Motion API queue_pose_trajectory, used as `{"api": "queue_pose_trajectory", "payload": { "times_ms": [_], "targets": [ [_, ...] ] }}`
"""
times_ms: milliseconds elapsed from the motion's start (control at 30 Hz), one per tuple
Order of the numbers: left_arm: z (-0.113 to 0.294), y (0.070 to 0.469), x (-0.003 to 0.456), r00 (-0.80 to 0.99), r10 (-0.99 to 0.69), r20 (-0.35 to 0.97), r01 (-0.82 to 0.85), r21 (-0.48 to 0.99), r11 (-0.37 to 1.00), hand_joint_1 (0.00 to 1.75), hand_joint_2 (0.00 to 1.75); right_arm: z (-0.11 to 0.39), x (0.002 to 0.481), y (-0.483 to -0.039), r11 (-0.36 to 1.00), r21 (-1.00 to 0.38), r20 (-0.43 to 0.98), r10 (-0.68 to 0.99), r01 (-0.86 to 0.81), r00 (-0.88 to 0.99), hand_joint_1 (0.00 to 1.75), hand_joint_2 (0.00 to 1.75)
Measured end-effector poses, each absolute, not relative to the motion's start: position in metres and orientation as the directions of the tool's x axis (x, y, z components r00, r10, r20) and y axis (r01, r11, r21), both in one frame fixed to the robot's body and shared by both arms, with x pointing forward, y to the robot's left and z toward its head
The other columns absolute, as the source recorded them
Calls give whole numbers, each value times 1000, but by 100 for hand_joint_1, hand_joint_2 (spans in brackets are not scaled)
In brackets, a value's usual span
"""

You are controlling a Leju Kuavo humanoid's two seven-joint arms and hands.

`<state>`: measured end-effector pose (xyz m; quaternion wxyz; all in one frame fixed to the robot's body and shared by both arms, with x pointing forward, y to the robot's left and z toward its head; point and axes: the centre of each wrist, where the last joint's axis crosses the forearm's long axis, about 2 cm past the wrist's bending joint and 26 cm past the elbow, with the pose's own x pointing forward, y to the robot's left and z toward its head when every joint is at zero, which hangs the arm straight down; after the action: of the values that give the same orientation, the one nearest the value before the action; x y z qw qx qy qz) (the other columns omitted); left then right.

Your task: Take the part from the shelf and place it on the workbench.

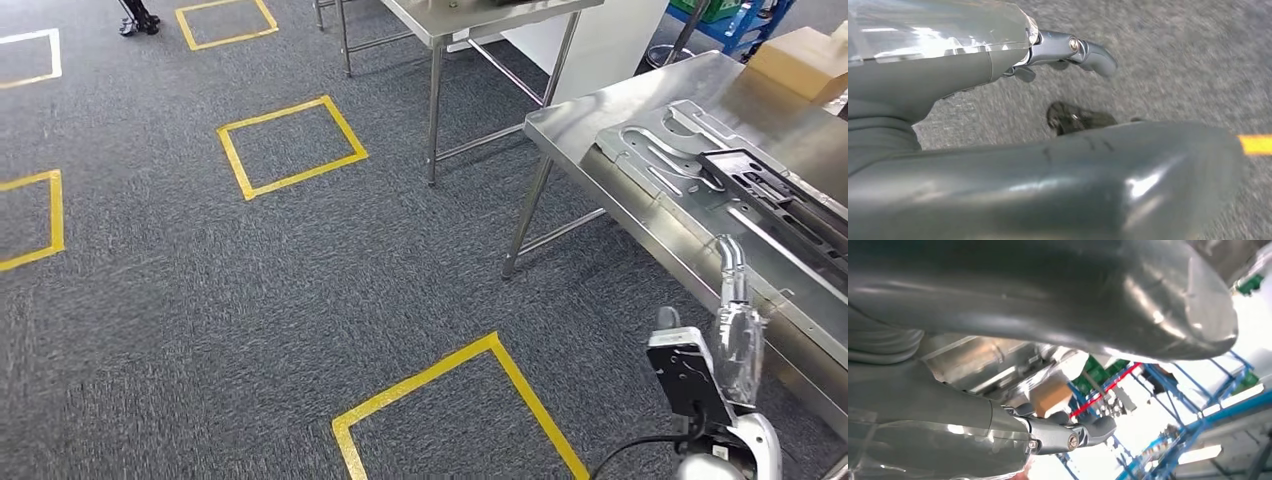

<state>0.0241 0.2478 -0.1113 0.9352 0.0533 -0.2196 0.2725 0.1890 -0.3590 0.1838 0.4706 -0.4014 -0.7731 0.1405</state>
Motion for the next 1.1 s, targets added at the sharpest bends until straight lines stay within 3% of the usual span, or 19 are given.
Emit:
{"api": "queue_pose_trajectory", "payload": {
  "times_ms": [233,367,467,600,733,867,1100],
  "targets": [
    [-111,252,26,779,442,444,-480,-31,877,0,0,150,188,-348,603,-739,597,793,302,-123,0,0],
    [-111,253,32,786,418,455,-463,-15,886,0,0,82,201,-317,545,-825,550,835,148,-6,0,0],
    [-111,253,31,795,404,453,-466,28,885,0,0,18,207,-285,465,-883,454,880,-60,140,0,0],
    [-111,254,31,807,391,444,-472,86,877,0,0,-56,162,-272,538,-742,401,834,-399,379,0,0],
    [-111,255,24,815,394,426,-487,132,863,0,0,-90,113,-278,628,-515,237,758,-583,608,0,0],
    [-111,250,20,828,391,402,-488,171,856,0,0,-104,76,-297,770,-329,88,601,-547,794,0,0],
    [-111,250,17,830,383,406,-477,161,864,0,0,-110,53,-304,865,-242,35,461,-440,887,0,0]
  ]
}}
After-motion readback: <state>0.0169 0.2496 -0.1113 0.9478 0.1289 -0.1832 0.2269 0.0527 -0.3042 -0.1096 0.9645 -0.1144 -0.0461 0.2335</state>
